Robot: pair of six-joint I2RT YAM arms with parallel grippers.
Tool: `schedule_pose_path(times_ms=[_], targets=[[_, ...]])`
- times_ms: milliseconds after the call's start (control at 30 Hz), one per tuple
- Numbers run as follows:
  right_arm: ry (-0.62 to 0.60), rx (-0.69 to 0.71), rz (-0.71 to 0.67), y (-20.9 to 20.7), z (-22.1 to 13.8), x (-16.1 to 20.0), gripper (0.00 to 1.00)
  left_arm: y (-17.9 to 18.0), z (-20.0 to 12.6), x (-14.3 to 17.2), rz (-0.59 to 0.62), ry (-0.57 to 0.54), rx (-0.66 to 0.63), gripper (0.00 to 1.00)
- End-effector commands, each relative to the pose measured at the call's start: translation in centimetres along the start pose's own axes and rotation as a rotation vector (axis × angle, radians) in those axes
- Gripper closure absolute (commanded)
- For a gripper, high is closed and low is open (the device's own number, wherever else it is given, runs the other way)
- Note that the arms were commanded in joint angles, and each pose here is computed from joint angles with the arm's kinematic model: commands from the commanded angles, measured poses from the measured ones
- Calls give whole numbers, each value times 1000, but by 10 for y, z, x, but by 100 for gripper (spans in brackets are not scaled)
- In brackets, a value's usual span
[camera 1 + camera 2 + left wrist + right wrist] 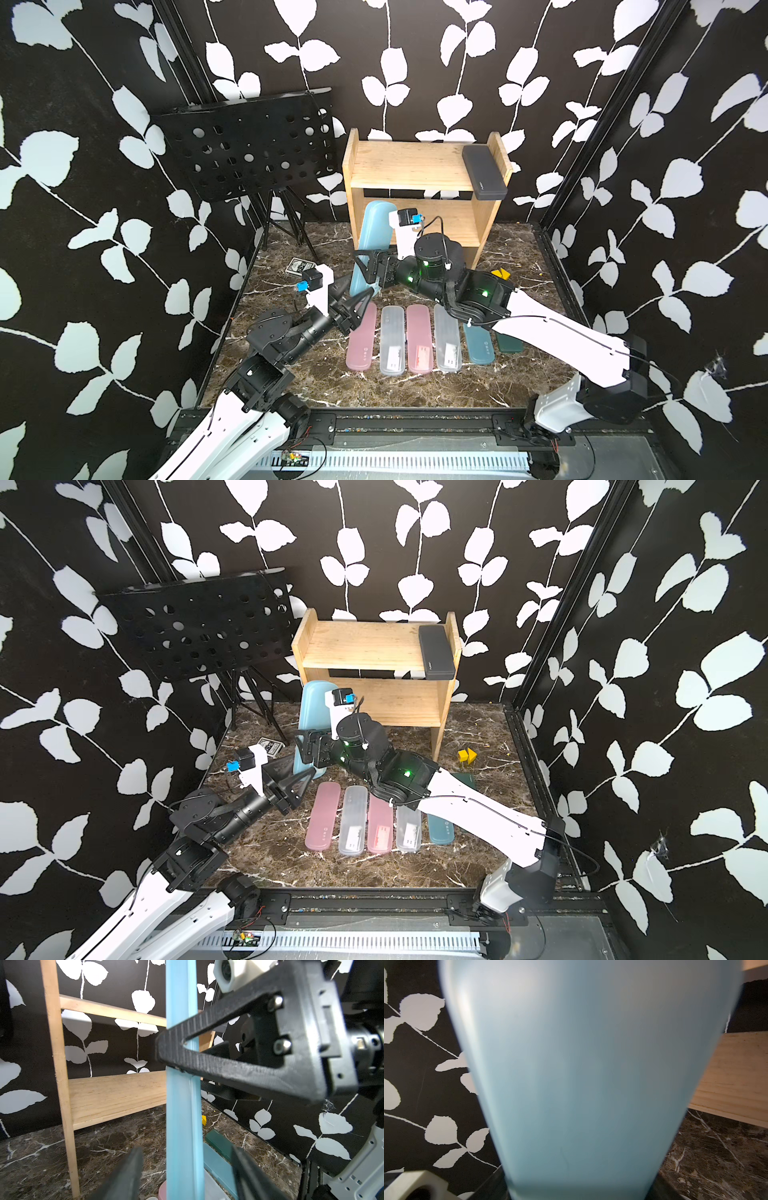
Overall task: Remove the pencil cases from the shelf
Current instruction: Pick up the pencil case from the shelf, then place the pencil case at the center of the board.
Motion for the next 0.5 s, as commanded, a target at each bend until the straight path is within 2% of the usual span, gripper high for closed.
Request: schedule_pose_path(times_ms=[0,133,267,467], targets=[[-11,32,15,-10,-5,-2,67,12,-10,-3,4,-48,-99,1],[63,82,35,-25,5,19,100,34,-31,-6,-14,-126,-282,1],[161,115,75,-38,23,53,100,55,-62,-11,-15,-217,-472,1],[374,83,188,-34,84,121,100,59,-98,-30,74,-286,-609,1]])
Point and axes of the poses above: each gripper's point midway between its finger pads, its own z axis out along the fingers, its own y axis along the line the jaws close on, x = y × z, the point moved 5 cm from there along -z, back along the fingers, and after that the axes turned 14 degrees about -z, right-handed, at the moved point
